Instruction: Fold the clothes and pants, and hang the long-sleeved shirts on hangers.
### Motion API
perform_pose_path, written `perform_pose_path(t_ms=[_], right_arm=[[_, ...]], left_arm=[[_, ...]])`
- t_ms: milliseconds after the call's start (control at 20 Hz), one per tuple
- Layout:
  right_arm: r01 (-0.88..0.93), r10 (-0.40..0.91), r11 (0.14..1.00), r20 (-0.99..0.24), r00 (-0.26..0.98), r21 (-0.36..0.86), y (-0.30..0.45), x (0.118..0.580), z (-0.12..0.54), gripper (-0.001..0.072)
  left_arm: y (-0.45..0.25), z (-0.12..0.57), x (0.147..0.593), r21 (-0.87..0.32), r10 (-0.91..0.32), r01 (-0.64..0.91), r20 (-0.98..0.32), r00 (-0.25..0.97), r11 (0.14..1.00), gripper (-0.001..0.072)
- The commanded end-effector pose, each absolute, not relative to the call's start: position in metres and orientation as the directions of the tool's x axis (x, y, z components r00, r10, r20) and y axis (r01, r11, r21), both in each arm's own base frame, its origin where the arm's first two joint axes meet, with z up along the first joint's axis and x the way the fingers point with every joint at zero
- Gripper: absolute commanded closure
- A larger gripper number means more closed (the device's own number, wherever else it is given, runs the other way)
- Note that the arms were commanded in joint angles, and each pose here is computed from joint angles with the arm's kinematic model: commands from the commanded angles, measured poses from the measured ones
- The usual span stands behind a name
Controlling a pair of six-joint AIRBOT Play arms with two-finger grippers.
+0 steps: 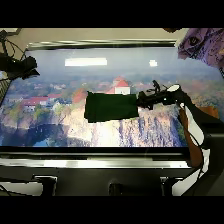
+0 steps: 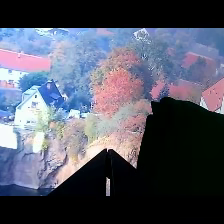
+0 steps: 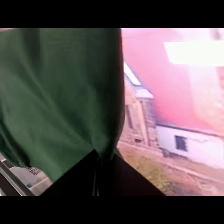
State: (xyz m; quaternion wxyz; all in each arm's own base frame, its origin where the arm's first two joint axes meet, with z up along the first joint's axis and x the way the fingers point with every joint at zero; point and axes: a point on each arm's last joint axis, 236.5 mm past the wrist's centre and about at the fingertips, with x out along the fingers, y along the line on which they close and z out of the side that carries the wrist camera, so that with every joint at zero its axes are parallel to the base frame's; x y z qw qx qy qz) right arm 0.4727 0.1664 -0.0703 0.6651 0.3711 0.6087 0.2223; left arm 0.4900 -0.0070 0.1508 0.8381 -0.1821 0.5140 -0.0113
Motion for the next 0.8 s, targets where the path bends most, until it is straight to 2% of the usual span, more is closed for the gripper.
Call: perform_pose_path(t_ms=[0,150,350,600,750], right_arm=[[0.150,0.736,0.617,-0.634,0.237,0.772,0.146,0.500,-0.032,0.0689],[0.174,0.707,0.588,-0.606,0.365,0.790,0.101,0.534,0.015,0.0689],[0.211,0.606,0.605,-0.615,0.505,0.768,0.027,0.561,0.060,0.0689],[0.367,0.402,0.605,-0.669,0.626,0.707,-0.075,0.559,0.088,0.0689],[0.465,0.273,0.590,-0.705,0.655,0.660,-0.128,0.543,0.100,0.0689]], left_arm=[[-0.007,0.150,0.490,-0.317,-0.206,-0.169,-0.858,0.470,0.933,0.0687],[-0.007,0.151,0.490,-0.317,-0.206,-0.169,-0.858,0.470,0.933,0.0688],[-0.007,0.150,0.490,-0.317,-0.206,-0.169,-0.858,0.470,0.933,0.0687],[-0.007,0.150,0.490,-0.317,-0.206,-0.169,-0.858,0.470,0.933,0.0687],[-0.007,0.151,0.490,-0.317,-0.206,-0.169,-0.858,0.470,0.933,0.0687]])
